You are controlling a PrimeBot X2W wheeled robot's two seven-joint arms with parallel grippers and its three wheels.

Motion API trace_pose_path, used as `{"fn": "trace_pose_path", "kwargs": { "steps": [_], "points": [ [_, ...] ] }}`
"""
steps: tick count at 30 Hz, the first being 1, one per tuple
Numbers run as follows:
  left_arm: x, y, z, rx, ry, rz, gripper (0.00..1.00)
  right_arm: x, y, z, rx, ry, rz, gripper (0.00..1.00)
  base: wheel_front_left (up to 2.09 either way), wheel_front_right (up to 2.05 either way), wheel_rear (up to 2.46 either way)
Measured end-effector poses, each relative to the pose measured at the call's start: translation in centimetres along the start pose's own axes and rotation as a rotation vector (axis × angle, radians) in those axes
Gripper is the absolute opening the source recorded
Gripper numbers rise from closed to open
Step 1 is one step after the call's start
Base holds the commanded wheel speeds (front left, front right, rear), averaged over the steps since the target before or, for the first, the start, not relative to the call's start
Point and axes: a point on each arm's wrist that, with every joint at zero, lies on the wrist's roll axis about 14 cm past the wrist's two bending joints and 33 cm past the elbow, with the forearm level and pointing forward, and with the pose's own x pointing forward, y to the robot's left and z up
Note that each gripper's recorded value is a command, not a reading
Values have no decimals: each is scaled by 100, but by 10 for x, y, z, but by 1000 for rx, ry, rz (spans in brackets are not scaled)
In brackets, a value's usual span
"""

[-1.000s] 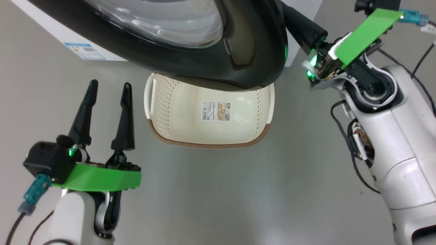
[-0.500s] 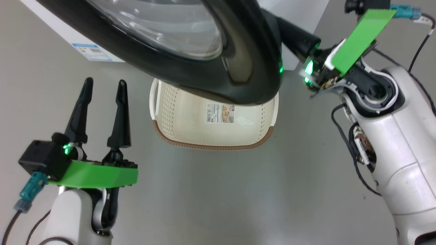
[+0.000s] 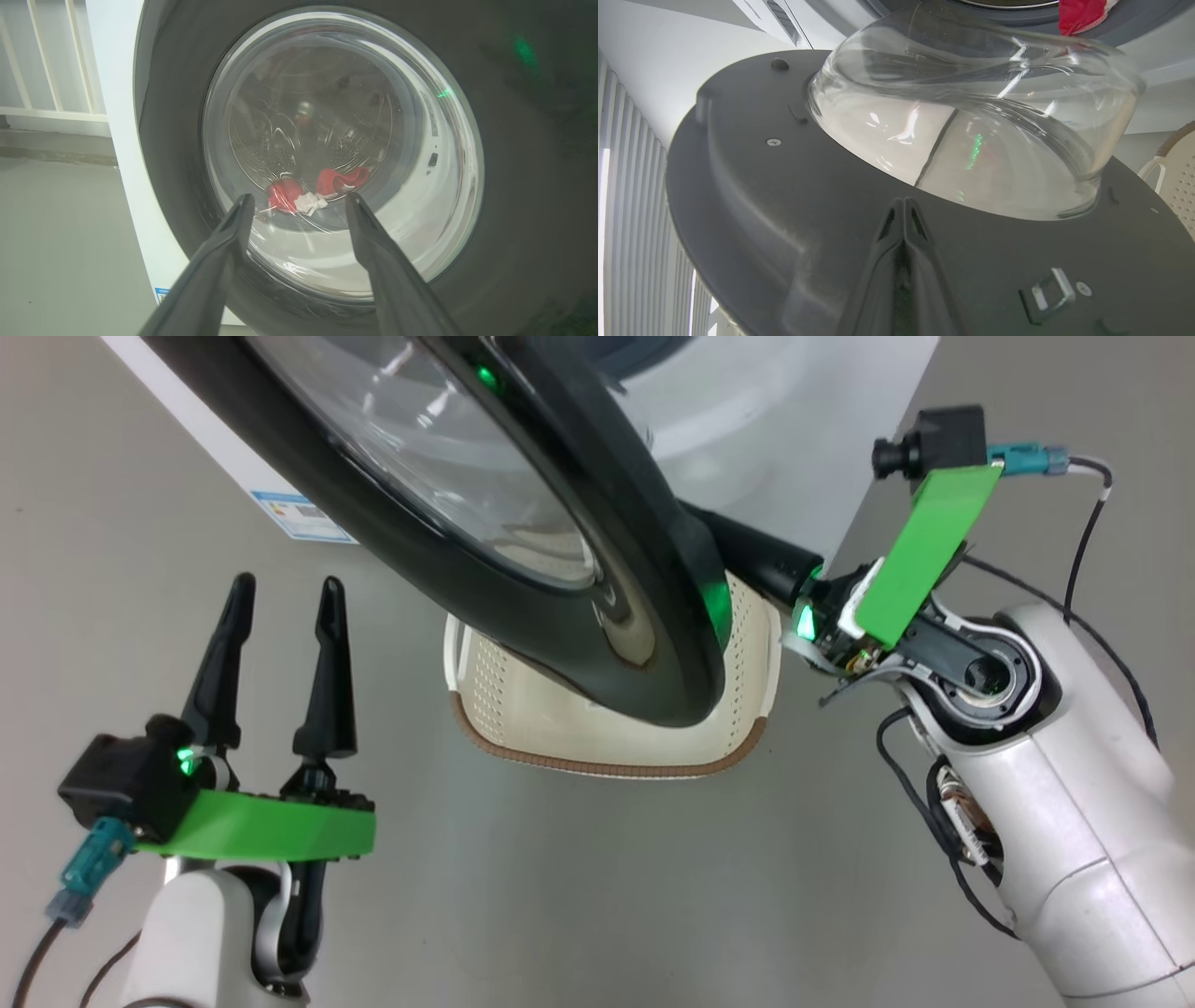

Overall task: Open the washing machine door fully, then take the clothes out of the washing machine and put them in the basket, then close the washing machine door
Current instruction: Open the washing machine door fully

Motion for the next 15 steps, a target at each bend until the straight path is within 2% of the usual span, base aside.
{"fn": "trace_pose_path", "kwargs": {
  "steps": [15],
  "points": [
    [-41,20,18,5,-5,66,100,7,15,-60,-3,157,11,0,0,0,0]
  ]
}}
